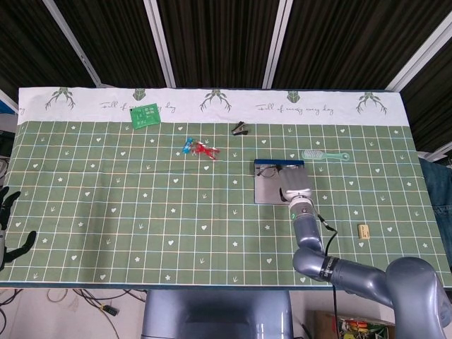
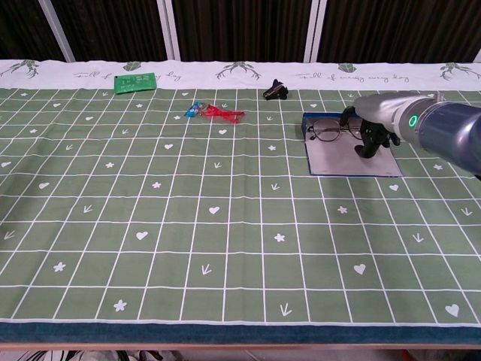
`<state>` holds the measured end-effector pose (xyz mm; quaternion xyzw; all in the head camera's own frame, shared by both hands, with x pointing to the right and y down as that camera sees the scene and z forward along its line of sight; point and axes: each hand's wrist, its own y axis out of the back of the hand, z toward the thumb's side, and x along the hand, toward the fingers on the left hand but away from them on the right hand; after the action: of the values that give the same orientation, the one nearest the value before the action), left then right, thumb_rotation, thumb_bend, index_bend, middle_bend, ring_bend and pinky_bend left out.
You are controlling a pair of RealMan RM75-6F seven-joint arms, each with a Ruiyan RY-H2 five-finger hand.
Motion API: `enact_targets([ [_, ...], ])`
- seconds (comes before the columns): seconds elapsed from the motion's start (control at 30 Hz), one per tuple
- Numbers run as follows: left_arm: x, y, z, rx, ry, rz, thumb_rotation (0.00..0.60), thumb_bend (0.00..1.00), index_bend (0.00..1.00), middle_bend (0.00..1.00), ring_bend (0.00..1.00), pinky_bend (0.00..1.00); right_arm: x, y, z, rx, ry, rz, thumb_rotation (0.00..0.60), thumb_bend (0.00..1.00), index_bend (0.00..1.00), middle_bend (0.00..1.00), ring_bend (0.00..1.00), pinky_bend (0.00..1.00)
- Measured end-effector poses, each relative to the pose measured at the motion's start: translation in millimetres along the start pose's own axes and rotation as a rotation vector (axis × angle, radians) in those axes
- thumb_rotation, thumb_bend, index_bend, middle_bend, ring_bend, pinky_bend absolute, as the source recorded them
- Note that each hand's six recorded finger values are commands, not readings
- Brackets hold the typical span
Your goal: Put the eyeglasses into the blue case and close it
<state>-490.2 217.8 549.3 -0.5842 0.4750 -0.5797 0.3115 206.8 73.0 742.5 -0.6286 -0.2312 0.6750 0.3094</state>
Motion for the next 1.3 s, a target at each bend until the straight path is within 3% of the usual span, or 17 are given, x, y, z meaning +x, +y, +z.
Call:
enact_targets([
  [0.17, 0, 0, 0, 0.0, 0.001, 0.0, 0.6, 0.32, 0.09, 0.0, 0.0, 0.0, 9, 2, 2, -0.013, 0.02, -0.013, 0.6, 0.39, 0.15, 0.49, 0.57, 0.6],
  [0.3, 0, -1, 0, -0.001, 0.002, -0.006, 0.6, 0.32, 0.09, 0.0, 0.0, 0.0, 18, 6, 1, -0.022, 0.04, -0.033, 0.6, 0.28, 0.15, 0.35, 0.43, 0.36],
  [0.43, 0, -1, 1, 0.0, 0.001, -0.006, 0.6, 0.32, 0.09, 0.0, 0.0, 0.0, 29, 9, -2, -0.028, 0.066, -0.074, 0.6, 0.26, 0.15, 0.32, 0.34, 0.27],
  [0.93, -1, -2, 0, 0.002, 0.006, -0.009, 0.6, 0.32, 0.09, 0.0, 0.0, 0.0, 45, -8, -12, -0.061, 0.126, -0.183, 0.6, 0.24, 0.18, 0.32, 0.33, 0.27],
  [1.3, -1, -2, 0, 0.0, 0.005, -0.011, 0.6, 0.32, 0.09, 0.0, 0.0, 0.0, 40, -23, -12, -0.042, 0.129, -0.174, 0.6, 0.24, 0.18, 0.3, 0.33, 0.26],
])
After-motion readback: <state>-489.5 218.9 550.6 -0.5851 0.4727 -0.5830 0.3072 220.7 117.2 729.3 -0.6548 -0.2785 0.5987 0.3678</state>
